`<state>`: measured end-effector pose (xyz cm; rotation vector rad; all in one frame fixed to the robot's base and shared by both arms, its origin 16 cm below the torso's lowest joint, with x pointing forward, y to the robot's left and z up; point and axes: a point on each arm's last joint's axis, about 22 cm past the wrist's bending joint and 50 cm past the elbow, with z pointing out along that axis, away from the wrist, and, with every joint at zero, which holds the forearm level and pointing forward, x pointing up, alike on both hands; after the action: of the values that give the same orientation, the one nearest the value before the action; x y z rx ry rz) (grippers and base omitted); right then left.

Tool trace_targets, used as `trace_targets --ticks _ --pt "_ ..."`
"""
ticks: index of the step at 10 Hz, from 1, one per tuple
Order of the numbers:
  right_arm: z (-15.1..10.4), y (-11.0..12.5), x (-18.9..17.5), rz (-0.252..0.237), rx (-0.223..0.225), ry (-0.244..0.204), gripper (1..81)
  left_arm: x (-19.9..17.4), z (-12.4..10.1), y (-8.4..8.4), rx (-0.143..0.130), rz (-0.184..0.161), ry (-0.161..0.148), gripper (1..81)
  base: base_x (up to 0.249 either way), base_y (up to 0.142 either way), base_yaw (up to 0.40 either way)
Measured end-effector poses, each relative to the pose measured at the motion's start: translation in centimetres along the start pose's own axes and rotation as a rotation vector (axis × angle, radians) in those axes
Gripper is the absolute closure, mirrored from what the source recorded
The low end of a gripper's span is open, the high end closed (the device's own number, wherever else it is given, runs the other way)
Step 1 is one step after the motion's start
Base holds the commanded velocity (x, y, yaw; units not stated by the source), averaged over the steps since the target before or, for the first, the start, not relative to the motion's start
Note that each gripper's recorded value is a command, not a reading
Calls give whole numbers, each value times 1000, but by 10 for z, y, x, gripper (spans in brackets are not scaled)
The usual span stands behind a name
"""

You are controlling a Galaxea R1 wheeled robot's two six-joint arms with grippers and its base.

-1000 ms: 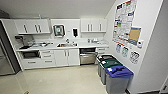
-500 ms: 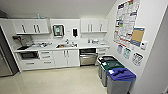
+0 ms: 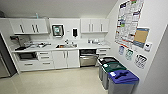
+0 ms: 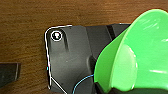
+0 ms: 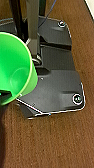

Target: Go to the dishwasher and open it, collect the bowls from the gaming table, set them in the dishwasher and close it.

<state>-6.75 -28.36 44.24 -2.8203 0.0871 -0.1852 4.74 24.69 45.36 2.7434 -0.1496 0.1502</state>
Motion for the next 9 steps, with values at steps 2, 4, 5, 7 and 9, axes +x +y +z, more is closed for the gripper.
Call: trace_targets --ticks 2,4,5,7,9 --pt "1 -1 0 1 2 0 811 0 0 0 0 0 0 811 143 0 0" --pt "0 -1 0 1 1 0 811 -1 0 0 0 0 -1 811 143 0 0" --pt "1 -1 0 1 2 0 811 0 0 -1 1 0 0 811 142 0 0" --pt "1 -1 1 1 2 2 811 0 0 -1 1 0 -1 811 136 0 0" --pt "0 -1 1 1 1 2 811 0 0 -1 1 0 -1 811 118 0 0"
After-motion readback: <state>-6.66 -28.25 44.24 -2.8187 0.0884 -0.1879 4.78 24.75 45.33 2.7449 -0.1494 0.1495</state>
